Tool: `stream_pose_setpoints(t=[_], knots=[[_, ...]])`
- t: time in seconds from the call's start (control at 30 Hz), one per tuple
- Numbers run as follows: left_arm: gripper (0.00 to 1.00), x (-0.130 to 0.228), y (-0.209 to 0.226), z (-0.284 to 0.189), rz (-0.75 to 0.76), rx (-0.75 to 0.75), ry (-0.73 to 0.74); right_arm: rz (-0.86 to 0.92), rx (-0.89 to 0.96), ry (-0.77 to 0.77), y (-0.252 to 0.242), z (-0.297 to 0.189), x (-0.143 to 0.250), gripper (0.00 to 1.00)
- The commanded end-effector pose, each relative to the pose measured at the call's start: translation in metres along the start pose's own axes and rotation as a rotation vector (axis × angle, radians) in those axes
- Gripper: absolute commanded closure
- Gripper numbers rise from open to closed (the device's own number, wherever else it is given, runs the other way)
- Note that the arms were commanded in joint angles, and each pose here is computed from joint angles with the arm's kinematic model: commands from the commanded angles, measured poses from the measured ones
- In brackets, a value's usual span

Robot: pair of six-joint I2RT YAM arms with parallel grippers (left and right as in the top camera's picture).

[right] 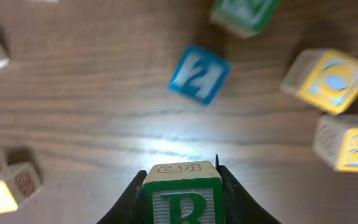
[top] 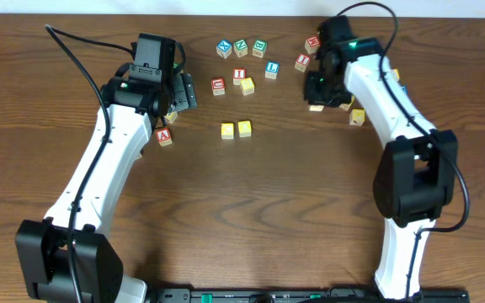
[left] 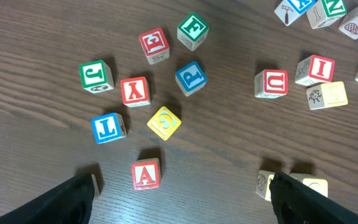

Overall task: Spell out CORL
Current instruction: 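Carry the R block to center, lower it right of yellow blocks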

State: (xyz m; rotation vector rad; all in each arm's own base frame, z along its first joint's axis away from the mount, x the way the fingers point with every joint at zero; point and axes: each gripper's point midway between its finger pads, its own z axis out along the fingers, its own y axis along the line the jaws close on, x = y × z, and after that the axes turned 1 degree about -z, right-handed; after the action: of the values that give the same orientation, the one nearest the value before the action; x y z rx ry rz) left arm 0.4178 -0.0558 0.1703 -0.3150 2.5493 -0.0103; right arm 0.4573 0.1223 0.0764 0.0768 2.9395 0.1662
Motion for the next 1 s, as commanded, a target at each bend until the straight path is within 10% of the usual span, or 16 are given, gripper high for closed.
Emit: stream_pose_setpoints(t=[0.0, 0.97], knots=[[0.11, 0.003, 0.002, 0.005, -0.005, -0.010, 0.013, -0.064, -0.013, 0.014, 0.022, -0.002, 0.012, 0.78], [0.11, 0.006, 0.003, 0.005, -0.003, -0.015, 0.026, -0.242, -0.016, -0.108, 0.111, 0.057, 0.054, 0.70]])
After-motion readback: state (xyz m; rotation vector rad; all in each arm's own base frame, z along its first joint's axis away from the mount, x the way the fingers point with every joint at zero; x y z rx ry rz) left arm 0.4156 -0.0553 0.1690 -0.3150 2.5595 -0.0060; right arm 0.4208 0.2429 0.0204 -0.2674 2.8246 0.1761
